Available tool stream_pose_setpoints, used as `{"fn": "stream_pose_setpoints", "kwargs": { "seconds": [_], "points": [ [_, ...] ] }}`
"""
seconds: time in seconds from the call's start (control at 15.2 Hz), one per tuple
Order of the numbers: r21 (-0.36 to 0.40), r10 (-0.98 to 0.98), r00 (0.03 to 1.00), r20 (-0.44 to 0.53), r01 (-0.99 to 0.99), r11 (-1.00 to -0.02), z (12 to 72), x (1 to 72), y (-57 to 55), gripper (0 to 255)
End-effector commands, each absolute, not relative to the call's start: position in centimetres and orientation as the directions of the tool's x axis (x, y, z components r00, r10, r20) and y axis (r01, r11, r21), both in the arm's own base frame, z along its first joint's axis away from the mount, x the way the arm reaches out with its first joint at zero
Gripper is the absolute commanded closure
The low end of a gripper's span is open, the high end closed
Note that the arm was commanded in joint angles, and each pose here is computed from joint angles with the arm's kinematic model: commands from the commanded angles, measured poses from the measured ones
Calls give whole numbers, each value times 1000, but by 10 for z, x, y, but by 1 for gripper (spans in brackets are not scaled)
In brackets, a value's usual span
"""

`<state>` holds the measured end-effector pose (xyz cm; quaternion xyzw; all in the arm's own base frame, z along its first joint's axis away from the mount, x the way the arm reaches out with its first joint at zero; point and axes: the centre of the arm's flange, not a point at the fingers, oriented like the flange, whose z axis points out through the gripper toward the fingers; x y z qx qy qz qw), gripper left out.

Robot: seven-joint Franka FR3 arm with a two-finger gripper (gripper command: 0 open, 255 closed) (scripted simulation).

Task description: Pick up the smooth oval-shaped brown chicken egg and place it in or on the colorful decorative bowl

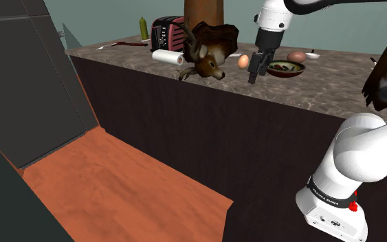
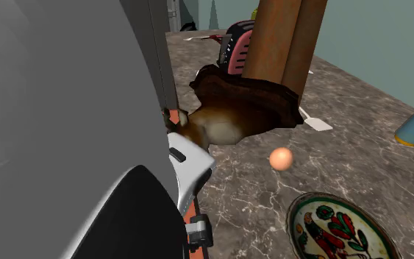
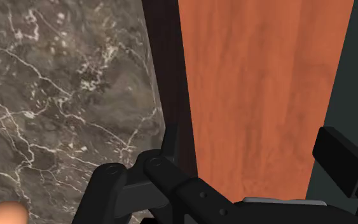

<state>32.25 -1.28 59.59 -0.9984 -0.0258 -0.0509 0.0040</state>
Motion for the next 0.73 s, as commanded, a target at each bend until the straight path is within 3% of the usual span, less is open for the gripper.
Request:
{"fn": "stream_pose_setpoints", "kwargs": {
  "seconds": [0.0,0.66],
  "points": [
    [-5,51,993,102,52,-999,596,323,-13,0],
    [87,82,996,40,79,-993,590,411,-103,0]
  ]
}}
